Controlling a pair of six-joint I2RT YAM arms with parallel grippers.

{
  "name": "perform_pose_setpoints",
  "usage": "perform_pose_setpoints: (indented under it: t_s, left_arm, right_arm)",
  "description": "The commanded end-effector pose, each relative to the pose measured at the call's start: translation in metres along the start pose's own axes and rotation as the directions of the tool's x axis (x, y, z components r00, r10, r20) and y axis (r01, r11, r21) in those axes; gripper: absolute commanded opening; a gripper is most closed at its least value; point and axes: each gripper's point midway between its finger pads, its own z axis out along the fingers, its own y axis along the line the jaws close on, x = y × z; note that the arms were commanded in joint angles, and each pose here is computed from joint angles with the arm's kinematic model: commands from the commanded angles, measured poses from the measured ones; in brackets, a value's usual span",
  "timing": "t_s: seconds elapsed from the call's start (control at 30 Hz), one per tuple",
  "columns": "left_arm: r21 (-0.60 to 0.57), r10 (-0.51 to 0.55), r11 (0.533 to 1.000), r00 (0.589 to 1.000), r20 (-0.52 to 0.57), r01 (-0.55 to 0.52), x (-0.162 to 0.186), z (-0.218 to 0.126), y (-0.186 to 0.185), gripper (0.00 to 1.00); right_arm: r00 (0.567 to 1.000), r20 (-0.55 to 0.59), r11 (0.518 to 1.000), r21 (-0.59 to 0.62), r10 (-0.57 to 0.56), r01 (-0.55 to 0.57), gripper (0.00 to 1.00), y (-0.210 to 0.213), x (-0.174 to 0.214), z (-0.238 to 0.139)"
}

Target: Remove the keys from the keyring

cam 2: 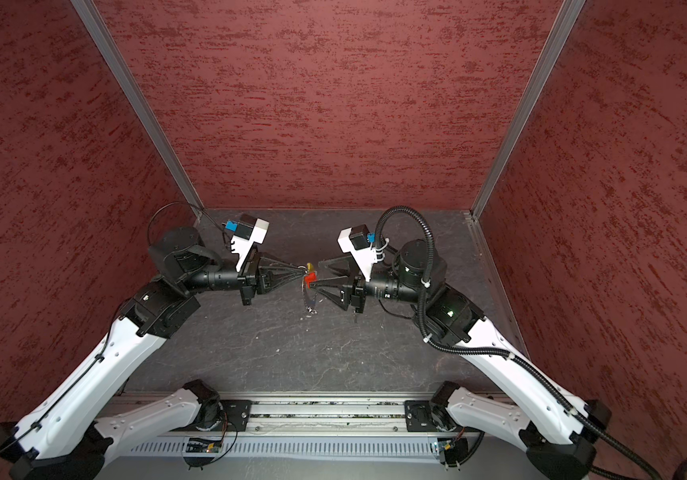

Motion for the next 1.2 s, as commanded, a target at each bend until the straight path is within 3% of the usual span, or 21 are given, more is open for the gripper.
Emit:
perform_pose_setpoints:
  t_s: [0.0, 0.17, 0.37, 0.67, 1.17]
  left_arm:
    - [0.070, 0.060, 0.996, 0.997, 0.050, -0.063, -0.015, -0.002, -0.018, 0.00]
    - [0.082, 0.050, 0.995, 0.998, 0.045, -0.054, -0.014, -0.002, -0.020, 0.00]
    - [0.044, 0.042, 0.998, 0.998, 0.054, -0.045, -0.015, -0.002, -0.014, 0.00]
    - [0.000, 0.043, 0.999, 0.996, 0.083, -0.043, -0.017, -0.002, -0.007, 0.00]
    - [0.017, 0.059, 0.998, 0.986, 0.157, -0.062, -0.027, -0.007, -0.012, 0.00]
  right_arm:
    - [0.999, 0.035, 0.996, -0.080, -0.032, 0.035, 0.59, 0.014, -0.010, 0.001]
    - [0.999, 0.028, 0.997, -0.069, -0.037, 0.038, 0.52, 0.011, -0.008, 0.002]
    - [0.999, 0.027, 0.995, -0.088, -0.035, 0.037, 0.27, 0.014, -0.010, 0.002]
    - [0.999, 0.017, 0.994, -0.106, -0.028, 0.030, 0.00, 0.016, -0.009, 0.005]
    - [0.995, -0.089, 0.990, -0.134, 0.032, -0.044, 0.00, 0.011, 0.018, 0.021]
